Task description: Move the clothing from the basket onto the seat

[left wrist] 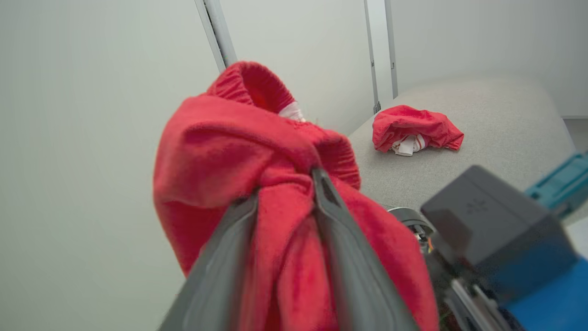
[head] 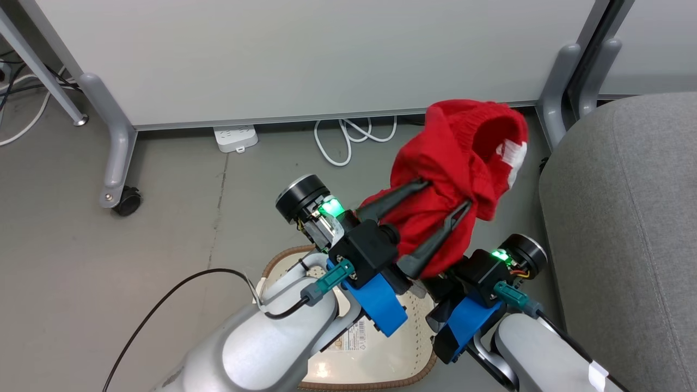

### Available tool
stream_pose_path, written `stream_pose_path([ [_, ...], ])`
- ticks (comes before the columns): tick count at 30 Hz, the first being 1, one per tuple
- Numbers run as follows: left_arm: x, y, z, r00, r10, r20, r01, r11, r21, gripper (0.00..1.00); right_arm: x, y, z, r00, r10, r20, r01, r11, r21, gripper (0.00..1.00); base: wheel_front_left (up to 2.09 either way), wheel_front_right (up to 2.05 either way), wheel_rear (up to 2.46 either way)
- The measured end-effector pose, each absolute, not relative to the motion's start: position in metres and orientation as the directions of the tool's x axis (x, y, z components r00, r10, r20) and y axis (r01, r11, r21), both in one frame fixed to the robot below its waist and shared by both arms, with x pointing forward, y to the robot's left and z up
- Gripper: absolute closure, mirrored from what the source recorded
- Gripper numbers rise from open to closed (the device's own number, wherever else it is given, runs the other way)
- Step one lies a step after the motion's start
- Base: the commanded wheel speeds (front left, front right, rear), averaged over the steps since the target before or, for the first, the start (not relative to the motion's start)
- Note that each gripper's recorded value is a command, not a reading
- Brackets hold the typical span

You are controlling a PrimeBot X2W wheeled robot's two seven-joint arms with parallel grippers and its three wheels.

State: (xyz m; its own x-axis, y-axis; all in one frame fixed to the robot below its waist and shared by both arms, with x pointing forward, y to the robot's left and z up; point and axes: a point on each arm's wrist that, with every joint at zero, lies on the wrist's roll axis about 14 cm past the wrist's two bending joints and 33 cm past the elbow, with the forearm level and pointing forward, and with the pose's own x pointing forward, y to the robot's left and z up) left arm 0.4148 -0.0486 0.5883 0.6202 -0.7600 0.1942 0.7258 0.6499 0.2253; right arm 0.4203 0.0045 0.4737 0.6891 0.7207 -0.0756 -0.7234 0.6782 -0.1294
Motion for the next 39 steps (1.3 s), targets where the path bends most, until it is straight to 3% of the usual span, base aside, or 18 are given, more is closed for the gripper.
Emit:
stream_pose_path([
  [26, 0.417, -0.050, 0.591, 0.622, -0.756, 0.203, 0.719, 0.654, 0.235, 0.00, 0.421, -0.001, 0.473, 0.697, 0.713, -0.080, -0.716, 0.685, -0.132, 1.00, 0.00, 0.00, 0.00],
  [39, 0.422, -0.061, 0.582, 0.598, -0.778, 0.194, 0.744, 0.628, 0.226, 0.00, 0.437, -0.032, 0.478, 0.770, 0.636, -0.057, -0.637, 0.760, -0.126, 1.00, 0.00, 0.00, 0.00],
])
